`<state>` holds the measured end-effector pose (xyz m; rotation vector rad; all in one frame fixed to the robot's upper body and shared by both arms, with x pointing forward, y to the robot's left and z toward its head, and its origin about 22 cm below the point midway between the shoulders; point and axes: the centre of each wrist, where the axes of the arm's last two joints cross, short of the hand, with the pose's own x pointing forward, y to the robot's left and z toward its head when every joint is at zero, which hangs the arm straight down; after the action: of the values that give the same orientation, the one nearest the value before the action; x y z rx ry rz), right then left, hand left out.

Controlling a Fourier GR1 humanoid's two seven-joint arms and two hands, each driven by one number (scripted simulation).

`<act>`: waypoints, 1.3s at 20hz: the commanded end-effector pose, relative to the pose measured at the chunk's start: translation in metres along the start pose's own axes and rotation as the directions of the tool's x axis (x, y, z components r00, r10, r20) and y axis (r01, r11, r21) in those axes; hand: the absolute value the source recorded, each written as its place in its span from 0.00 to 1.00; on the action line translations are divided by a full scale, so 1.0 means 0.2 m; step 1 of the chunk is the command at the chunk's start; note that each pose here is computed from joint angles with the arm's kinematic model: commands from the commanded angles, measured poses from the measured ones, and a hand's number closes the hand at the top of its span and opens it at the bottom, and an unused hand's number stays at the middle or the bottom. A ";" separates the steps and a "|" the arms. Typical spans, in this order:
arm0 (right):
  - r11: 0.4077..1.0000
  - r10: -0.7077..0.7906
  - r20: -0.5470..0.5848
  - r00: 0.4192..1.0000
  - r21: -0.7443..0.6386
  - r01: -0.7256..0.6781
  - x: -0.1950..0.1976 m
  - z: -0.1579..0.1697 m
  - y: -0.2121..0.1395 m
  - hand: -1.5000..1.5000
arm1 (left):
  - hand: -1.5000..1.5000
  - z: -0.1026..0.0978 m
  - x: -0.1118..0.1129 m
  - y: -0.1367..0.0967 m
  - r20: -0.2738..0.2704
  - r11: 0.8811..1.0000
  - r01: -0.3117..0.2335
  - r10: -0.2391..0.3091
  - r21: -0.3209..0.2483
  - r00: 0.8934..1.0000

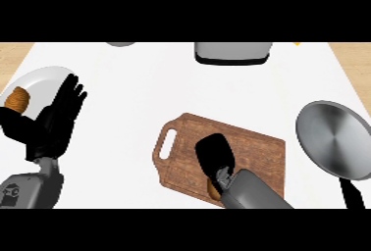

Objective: Pick the pear from the cutting board and place it in the pan

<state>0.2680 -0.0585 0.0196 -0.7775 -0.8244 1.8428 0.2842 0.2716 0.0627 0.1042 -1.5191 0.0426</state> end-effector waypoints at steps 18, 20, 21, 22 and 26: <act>0.794 -0.508 -0.247 0.825 -0.505 0.338 -0.17 0.26 -0.09 1.00 | 0.50 0.04 -0.06 0.02 -0.009 1.000 0.006 -0.006 0.023 1.000; 0.776 -0.465 -0.270 0.843 -0.583 0.241 -0.20 0.36 -0.14 1.00 | 0.50 0.03 -0.06 0.05 0.002 0.999 0.013 -0.013 0.033 1.000; 0.757 -0.448 -0.295 0.844 -0.628 0.183 -0.21 0.38 -0.19 1.00 | 0.50 0.04 -0.05 0.03 -0.015 1.000 -0.005 0.005 0.007 1.000; 0.747 -0.444 -0.311 0.840 -0.647 0.156 -0.26 0.39 -0.20 1.00 | 0.50 0.10 -0.10 0.01 0.009 1.000 -0.011 0.011 0.005 1.000; 0.652 -0.478 -0.308 0.822 -0.752 0.097 -0.21 0.65 -0.35 1.00 | 0.50 0.04 -0.03 0.07 -0.004 1.000 -0.008 0.008 -0.003 1.000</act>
<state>0.2341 -0.0989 0.1207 -1.3062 -1.2009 1.0095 0.2746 0.2788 0.0561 0.1098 -1.5127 0.0514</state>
